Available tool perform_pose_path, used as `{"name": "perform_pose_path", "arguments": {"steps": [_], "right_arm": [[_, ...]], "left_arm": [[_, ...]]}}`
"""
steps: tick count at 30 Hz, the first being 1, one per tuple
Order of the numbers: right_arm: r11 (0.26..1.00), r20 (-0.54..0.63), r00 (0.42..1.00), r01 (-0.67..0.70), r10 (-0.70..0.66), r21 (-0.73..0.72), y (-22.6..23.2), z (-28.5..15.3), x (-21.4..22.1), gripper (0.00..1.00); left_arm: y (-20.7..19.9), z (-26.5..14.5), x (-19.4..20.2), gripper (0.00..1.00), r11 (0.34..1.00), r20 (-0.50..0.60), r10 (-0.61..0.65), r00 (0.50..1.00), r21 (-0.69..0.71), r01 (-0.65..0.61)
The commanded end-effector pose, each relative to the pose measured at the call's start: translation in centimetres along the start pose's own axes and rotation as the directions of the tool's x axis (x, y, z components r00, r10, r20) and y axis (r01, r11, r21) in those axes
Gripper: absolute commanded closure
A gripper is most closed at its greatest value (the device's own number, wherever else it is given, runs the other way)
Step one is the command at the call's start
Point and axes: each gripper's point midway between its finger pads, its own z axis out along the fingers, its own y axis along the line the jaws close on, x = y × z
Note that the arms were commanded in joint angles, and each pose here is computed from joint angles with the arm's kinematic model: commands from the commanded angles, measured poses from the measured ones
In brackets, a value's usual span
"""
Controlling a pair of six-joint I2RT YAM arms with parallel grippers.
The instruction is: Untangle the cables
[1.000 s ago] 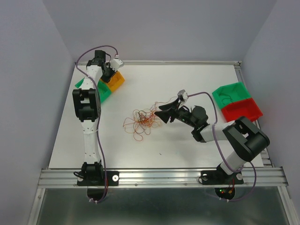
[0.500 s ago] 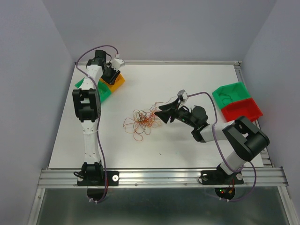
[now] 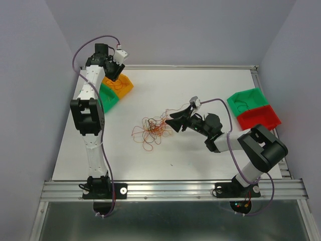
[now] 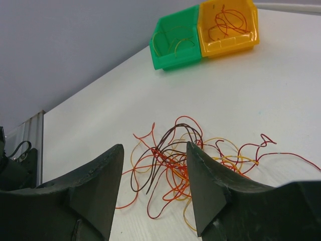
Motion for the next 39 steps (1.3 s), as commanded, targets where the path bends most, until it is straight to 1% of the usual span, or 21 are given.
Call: {"name": "perform_pose_path", "arguments": {"steps": [1,5,7,8,9,11,13,14,16,19,20,22,24,28,29,30,34,35,36,37,39], "right_arm": [[0.999,0.064,0.997,0.039,-0.037,-0.032,0.9,0.3,-1.6,0.41],[0.999,0.064,0.997,0.041,-0.039,-0.029,0.8,0.3,-1.6,0.41],[0.999,0.064,0.997,0.038,-0.037,-0.022,0.7,0.3,-1.5,0.40],[1.000,0.061,0.998,0.028,-0.027,-0.014,0.5,0.3,-1.4,0.40],[1.000,0.066,0.998,0.024,-0.024,0.002,0.2,0.3,-1.5,0.40],[0.999,0.052,0.999,0.003,-0.005,0.032,-0.4,0.4,-1.2,0.40],[0.998,0.031,0.999,-0.017,0.015,0.056,-1.0,1.2,-1.3,0.40],[0.997,-0.032,0.999,-0.035,0.037,0.071,-1.4,1.2,0.1,0.41],[0.997,-0.066,0.996,-0.050,0.054,0.054,-1.3,1.6,0.6,0.41],[0.998,-0.114,0.992,-0.060,0.061,0.012,-0.7,2.0,1.4,0.37],[0.998,-0.134,0.989,-0.060,0.060,0.001,-0.6,2.3,1.6,0.36],[0.997,-0.183,0.981,-0.071,0.068,-0.011,-0.5,2.6,2.8,0.32],[0.998,-0.201,0.978,-0.062,0.056,-0.023,-0.3,3.3,3.0,0.32],[0.998,-0.284,0.956,-0.069,0.068,0.007,-1.1,4.4,5.4,0.32],[0.999,-0.283,0.958,-0.053,0.050,-0.001,-1.0,5.2,5.2,0.32],[0.999,-0.292,0.955,-0.049,0.049,0.006,-1.2,5.4,5.5,0.32],[0.999,-0.323,0.946,-0.037,0.041,0.020,-1.9,6.3,6.4,0.34],[0.999,-0.340,0.939,-0.039,0.043,0.018,-1.8,6.2,6.9,0.34],[1.000,-0.346,0.938,-0.030,0.030,0.006,-1.7,6.3,7.0,0.34],[1.000,-0.356,0.934,-0.030,0.027,-0.004,-1.5,6.1,7.2,0.34],[1.000,-0.358,0.934,-0.014,0.005,-0.023,-1.1,6.0,7.1,0.34]], "left_arm": [[2.5,-5.7,-3.7,0.44,0.992,0.084,0.038,0.996,-0.123,-0.028],[3.1,-7.0,-3.9,0.44,0.987,0.075,0.050,0.996,-0.159,-0.038],[2.0,-7.5,-3.7,0.44,0.992,0.075,0.060,0.995,-0.111,-0.051],[0.8,-7.6,-4.1,0.44,0.997,0.102,0.065,0.993,-0.052,-0.060],[-0.3,-7.4,-3.4,0.45,0.999,0.090,0.054,0.994,-0.005,-0.053],[-2.2,-7.8,-3.8,0.46,0.995,0.121,0.062,0.991,0.069,-0.070],[-4.5,-6.7,-2.8,0.48,0.988,0.109,0.062,0.992,0.136,-0.077],[-5.5,-6.6,-3.1,0.50,0.984,0.123,0.069,0.990,0.156,-0.088],[-6.4,-5.3,-2.8,0.54,0.981,0.127,0.057,0.990,0.177,-0.079],[-5.9,-3.8,-3.2,0.58,0.982,0.134,0.043,0.990,0.176,-0.066],[-5.9,-2.2,-2.2,0.63,0.981,0.102,0.032,0.994,0.186,-0.051],[-5.2,-0.1,-1.2,0.67,0.981,0.073,0.019,0.997,0.193,-0.032],[-4.5,1.2,-0.4,0.69,0.982,0.047,0.007,0.999,0.187,-0.016],[-1.8,3.7,1.4,0.70,0.994,0.007,-0.014,1.000,0.106,0.013],[-1.6,4.1,1.5,0.70,0.996,0.005,-0.013,1.000,0.094,0.013],[-0.2,4.4,2.4,0.70,0.997,-0.006,-0.032,0.999,0.067,0.033],[0.4,4.2,2.6,0.73,0.998,-0.006,-0.042,0.999,0.047,0.042],[0.6,2.8,1.4,0.72,0.999,0.030,-0.035,0.999,0.036,0.034],[0.5,2.8,1.5,0.71,0.999,0.046,-0.033,0.998,0.025,0.032],[1.3,0.4,-0.2,0.68,1.000,0.100,-0.017,0.995,-0.017,0.019],[1.2,-0.9,-1.2,0.63,0.999,0.160,0.003,0.987,-0.042,0.004]]}}
